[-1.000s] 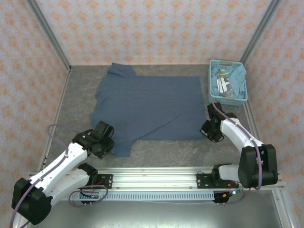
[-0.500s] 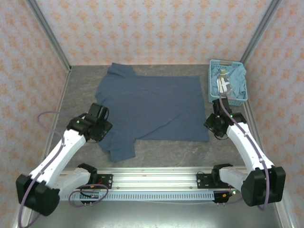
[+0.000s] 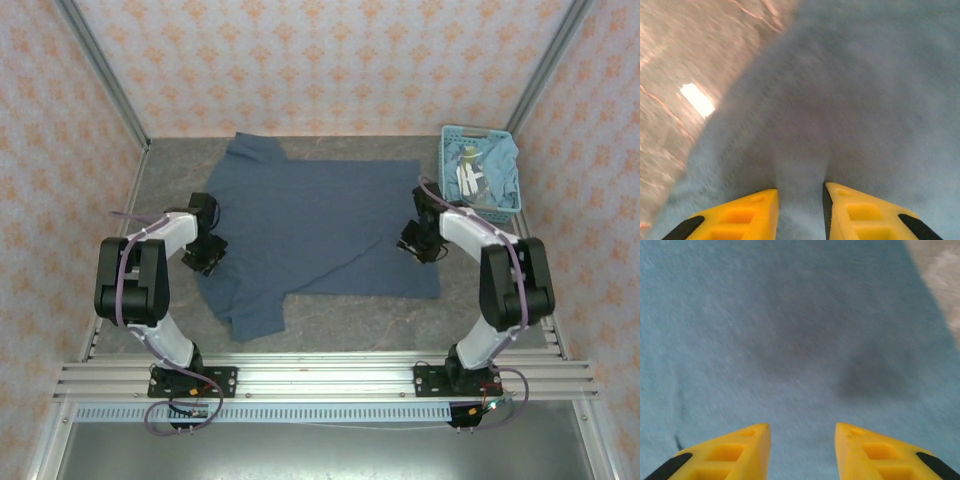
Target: Fold and stack the t-shirts
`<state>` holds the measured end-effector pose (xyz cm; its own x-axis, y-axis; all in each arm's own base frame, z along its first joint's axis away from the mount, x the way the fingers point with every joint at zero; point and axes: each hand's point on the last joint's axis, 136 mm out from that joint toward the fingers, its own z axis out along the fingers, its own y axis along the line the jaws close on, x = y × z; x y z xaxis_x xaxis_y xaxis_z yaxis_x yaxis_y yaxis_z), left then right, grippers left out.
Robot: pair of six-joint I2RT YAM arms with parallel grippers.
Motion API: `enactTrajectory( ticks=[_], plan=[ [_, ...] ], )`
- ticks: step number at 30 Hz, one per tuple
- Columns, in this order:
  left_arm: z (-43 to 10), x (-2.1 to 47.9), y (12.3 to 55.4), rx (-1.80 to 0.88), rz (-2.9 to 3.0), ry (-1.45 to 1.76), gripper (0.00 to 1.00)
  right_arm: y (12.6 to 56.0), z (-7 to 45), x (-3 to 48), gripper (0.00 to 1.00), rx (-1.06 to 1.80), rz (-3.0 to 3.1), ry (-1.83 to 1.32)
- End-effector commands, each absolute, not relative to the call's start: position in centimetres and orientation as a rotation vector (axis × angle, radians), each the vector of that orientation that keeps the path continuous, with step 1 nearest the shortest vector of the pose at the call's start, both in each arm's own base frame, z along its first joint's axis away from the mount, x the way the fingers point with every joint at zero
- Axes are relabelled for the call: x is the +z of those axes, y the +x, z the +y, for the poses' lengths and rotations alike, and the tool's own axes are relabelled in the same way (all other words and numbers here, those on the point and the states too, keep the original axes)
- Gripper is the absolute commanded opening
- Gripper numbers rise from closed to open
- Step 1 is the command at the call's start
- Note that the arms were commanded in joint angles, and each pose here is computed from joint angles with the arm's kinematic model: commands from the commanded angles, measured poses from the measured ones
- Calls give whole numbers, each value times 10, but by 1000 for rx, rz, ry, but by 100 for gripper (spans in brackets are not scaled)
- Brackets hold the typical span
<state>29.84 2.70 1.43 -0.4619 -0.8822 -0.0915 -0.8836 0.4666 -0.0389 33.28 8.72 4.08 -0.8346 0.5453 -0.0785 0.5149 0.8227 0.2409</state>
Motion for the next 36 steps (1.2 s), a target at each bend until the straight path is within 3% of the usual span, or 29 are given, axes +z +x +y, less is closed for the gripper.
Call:
enactTrajectory(
  ticks=[1, 6, 15, 21, 24, 28, 36],
  plan=[
    [59, 9, 288, 141, 2595, -1594, 29, 348, 105, 36, 38, 310, 2896, 762],
    [84, 9, 290, 96, 2565, -1635, 31, 359, 121, 23, 38, 224, 2951, 725],
    [42, 10, 349, -196, 2635, -1491, 38, 373, 80, -2, 38, -60, 3017, 793],
    [28, 26, 369, -180, 2642, -1409, 44, 402, 73, 14, 42, 103, 2975, 777],
    [40, 59, 354, -68, 2590, -1367, 52, 409, 81, 42, 48, 156, 2944, 688],
    [34, 87, 298, -21, 2585, -1350, 54, 395, 79, 84, 53, 168, 2868, 661],
    [-31, 58, 178, -235, 2678, -1471, 37, 315, 80, 109, 51, 291, 2840, 738]
  ],
)
